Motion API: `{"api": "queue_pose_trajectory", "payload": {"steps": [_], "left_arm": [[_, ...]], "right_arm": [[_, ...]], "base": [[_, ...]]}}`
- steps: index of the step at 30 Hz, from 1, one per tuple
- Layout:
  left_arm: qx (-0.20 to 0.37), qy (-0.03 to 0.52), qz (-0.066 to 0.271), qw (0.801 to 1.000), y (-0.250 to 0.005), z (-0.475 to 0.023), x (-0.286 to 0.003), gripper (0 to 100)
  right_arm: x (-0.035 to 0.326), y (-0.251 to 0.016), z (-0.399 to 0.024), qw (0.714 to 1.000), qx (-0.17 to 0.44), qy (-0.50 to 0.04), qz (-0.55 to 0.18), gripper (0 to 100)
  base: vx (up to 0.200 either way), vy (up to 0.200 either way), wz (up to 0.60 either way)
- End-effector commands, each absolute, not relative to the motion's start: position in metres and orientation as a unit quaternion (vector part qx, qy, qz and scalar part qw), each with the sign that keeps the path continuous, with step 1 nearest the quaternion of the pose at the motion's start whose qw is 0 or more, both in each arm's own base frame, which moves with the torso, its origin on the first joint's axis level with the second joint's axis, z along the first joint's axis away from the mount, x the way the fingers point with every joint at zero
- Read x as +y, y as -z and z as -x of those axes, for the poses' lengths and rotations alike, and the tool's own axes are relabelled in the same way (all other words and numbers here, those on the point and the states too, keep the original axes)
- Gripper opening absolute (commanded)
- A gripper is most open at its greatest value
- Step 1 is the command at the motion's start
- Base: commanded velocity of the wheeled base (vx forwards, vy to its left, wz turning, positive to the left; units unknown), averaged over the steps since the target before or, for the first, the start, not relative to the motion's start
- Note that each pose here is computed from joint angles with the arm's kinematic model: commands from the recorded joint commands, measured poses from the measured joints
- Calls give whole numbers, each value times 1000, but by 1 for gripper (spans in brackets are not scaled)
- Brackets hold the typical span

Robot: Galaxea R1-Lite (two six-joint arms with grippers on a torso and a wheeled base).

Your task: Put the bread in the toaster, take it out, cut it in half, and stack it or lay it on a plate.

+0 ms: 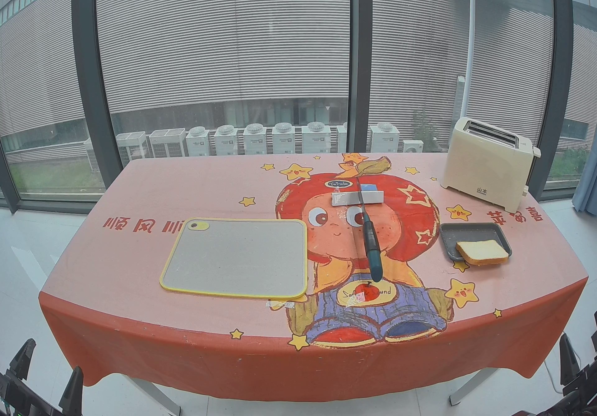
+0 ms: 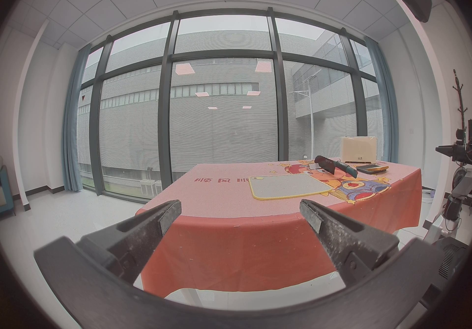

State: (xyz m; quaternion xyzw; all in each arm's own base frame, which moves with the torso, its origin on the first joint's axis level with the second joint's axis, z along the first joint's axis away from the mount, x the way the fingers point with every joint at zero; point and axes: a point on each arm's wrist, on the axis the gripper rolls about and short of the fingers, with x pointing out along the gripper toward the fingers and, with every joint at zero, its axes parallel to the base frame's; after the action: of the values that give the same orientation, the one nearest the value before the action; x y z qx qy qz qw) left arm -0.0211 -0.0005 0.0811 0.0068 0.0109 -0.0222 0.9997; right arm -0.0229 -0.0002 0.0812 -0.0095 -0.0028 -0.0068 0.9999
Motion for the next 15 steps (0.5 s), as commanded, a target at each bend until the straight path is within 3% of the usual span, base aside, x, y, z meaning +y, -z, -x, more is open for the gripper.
{"api": "queue_pose_trajectory", "payload": {"steps": [1,15], "left_arm": [[21,23,-7,999,-76,20,-1,100],[21,23,-7,999,-76,20,-1,100]], "right_arm": [[0,-76,22,1000,4,7,10,100],[0,-76,22,1000,5,7,10,100]], "base": [[0,0,0],[0,0,0]]}}
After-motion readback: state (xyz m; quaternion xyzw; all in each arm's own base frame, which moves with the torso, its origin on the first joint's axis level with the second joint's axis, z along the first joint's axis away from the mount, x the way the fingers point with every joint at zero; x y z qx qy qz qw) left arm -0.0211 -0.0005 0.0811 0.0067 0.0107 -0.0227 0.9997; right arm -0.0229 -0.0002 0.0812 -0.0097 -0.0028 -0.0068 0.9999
